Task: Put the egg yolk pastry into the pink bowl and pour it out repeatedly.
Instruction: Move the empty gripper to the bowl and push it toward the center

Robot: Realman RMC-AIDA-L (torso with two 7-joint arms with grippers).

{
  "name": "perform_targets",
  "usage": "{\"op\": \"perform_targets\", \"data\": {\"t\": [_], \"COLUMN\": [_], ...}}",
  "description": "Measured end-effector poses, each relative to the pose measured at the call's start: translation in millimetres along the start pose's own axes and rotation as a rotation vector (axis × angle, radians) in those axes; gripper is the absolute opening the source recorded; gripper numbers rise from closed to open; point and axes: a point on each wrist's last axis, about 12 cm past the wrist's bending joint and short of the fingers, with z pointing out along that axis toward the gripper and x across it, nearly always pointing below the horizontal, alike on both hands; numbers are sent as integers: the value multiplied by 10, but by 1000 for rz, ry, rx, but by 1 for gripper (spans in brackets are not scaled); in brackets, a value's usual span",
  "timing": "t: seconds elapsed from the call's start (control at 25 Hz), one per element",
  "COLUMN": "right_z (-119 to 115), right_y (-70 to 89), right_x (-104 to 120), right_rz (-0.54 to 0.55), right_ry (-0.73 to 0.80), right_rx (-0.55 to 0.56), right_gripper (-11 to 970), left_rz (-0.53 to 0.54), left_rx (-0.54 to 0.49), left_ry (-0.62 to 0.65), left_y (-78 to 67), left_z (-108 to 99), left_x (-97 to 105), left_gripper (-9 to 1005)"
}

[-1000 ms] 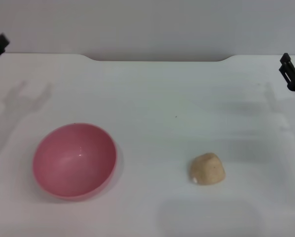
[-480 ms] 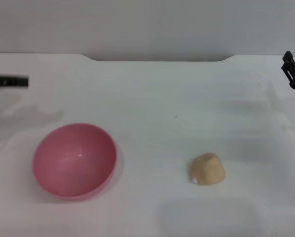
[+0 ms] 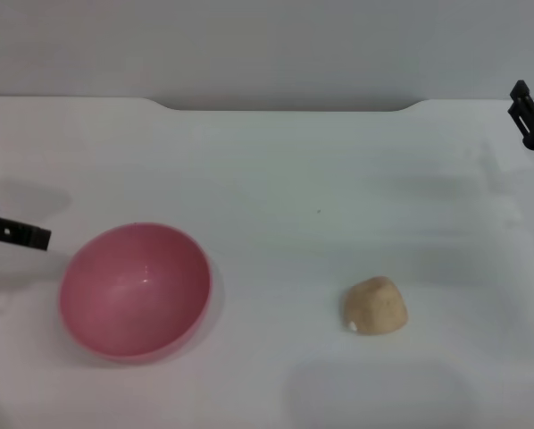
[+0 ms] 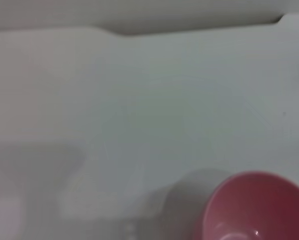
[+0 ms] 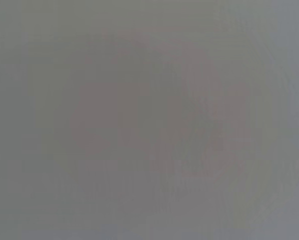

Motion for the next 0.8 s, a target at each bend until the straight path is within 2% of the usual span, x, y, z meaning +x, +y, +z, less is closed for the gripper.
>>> {"op": "perform_targets", "data": {"t": [0.32, 0.8], "right_z": [12, -29], "right_y": [4, -8], "right_x": [-7, 23], "right_rz": [-1, 2], "right_ry": [-2, 7], "right_rx": [-2, 6], "right_gripper": [637, 637], "left_rz": [3, 14], "left_rx": [46, 55], "left_ry": [81, 157], "left_y": [-86, -67], "left_z": [172, 554], "left_x": [-10, -142], "left_gripper": [828, 828]}}
